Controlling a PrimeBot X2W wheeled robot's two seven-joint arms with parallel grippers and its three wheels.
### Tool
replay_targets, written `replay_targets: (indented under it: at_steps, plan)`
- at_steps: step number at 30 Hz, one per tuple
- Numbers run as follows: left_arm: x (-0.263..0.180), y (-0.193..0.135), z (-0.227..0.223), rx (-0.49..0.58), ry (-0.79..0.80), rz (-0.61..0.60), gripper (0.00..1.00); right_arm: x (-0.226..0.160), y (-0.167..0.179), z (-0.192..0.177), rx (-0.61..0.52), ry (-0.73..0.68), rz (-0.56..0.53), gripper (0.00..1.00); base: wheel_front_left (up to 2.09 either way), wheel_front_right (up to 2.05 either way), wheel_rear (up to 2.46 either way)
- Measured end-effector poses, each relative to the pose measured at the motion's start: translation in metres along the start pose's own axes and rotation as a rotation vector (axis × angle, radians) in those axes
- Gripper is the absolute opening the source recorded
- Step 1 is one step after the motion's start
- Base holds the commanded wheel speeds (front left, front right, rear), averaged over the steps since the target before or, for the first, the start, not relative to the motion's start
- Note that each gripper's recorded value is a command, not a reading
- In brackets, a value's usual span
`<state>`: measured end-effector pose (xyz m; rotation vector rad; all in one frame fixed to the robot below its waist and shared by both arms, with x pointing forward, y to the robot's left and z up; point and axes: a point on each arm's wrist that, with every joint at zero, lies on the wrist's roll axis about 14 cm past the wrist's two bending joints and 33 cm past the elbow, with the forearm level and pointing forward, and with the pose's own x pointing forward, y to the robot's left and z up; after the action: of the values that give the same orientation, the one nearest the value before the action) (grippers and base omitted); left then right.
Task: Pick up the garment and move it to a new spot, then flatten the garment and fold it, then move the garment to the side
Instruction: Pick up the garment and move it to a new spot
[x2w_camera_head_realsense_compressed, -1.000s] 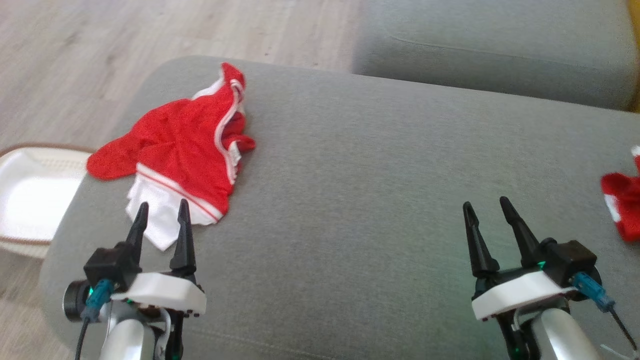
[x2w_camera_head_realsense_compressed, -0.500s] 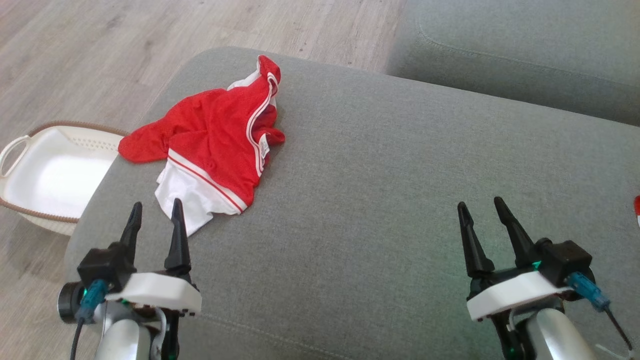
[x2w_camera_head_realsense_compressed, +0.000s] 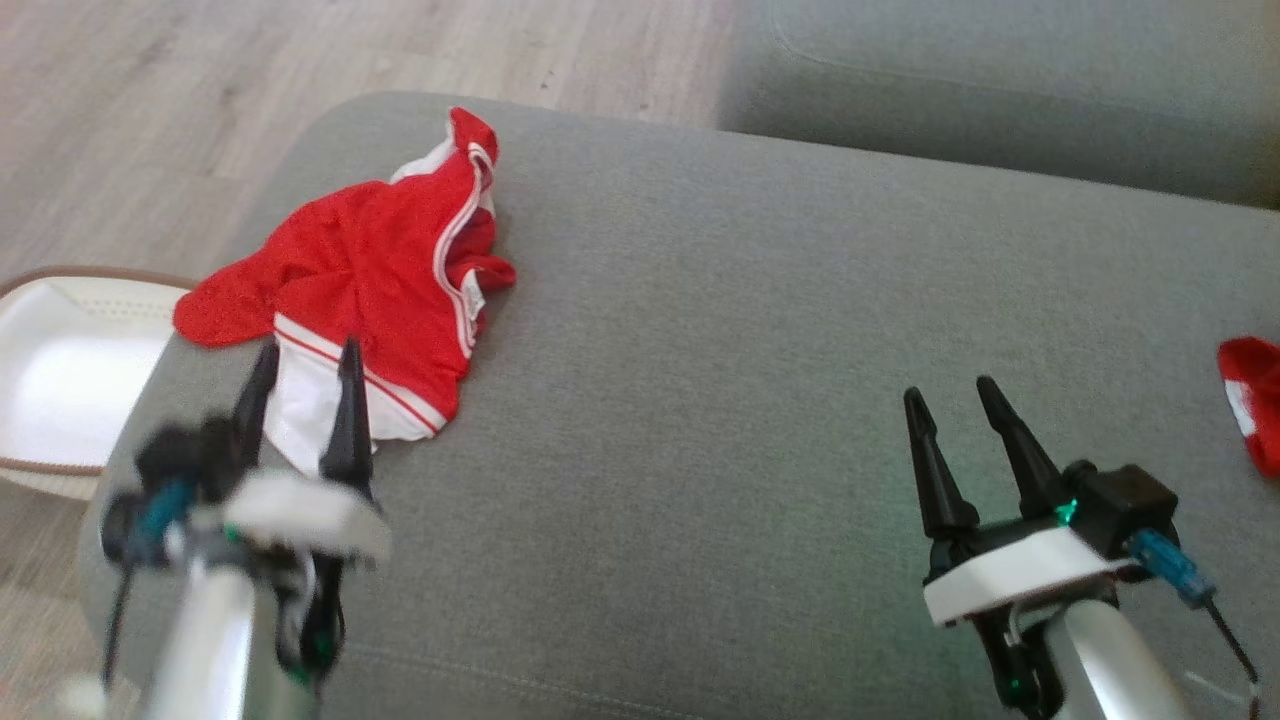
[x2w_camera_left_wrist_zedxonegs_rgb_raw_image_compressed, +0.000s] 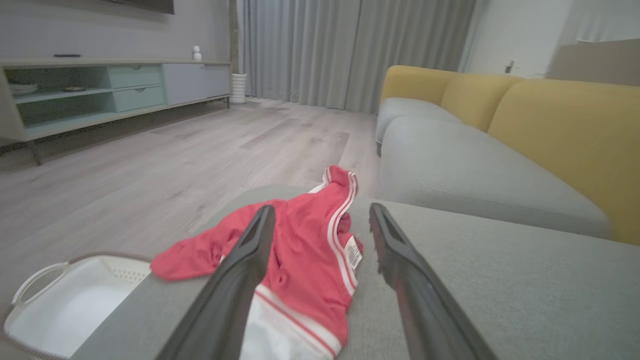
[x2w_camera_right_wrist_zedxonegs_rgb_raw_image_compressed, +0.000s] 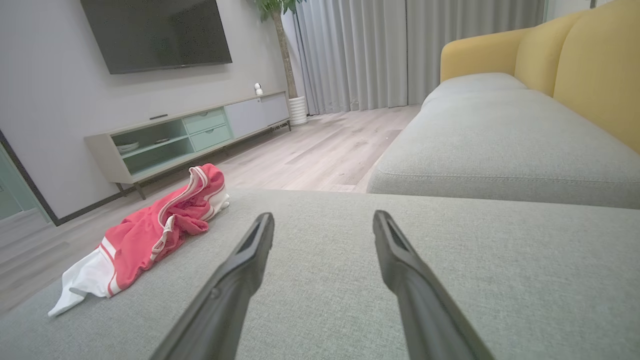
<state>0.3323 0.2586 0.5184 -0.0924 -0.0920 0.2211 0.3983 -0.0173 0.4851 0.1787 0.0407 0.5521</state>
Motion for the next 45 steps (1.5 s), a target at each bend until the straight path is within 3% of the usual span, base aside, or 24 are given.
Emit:
replay_targets:
  at_steps: [7,12,17,27,34,35,37,45]
  plan:
    - [0.073,-0.016,0.018,0.047,0.154,-0.098,1.00,0.002,-0.015,0.005,0.014,-0.020,-0.035,1.00,0.00,0.00,0.00]
    - [0.113,-0.021,-0.001,-0.026,0.346,-0.100,1.00,0.002,-0.037,0.003,0.010,-0.016,-0.076,1.00,0.00,0.00,0.00]
    - [0.143,-0.019,-0.029,-0.017,0.501,-0.079,1.00,0.004,-0.060,0.009,0.012,-0.037,-0.124,1.00,0.00,0.00,0.00]
    - [0.121,-0.026,-0.156,-0.014,0.941,-0.050,1.00,-0.019,-0.108,-0.007,0.016,0.009,-0.253,1.00,0.00,0.00,0.00]
    - [0.122,-0.017,-0.175,0.017,0.990,-0.005,1.00,-0.022,-0.120,-0.009,0.016,0.013,-0.279,1.00,0.00,0.00,0.00]
    - [0.123,-0.016,-0.175,0.017,0.989,-0.003,0.85,-0.021,-0.120,-0.008,0.016,0.012,-0.278,1.00,0.00,0.00,0.00]
    - [0.122,-0.013,-0.175,0.016,0.980,0.002,0.00,-0.020,-0.120,-0.007,0.014,0.010,-0.275,1.00,0.00,0.00,0.00]
    - [0.119,-0.003,-0.161,0.031,0.925,-0.006,0.00,-0.017,-0.112,-0.001,0.004,-0.001,-0.250,1.00,0.00,0.00,0.00]
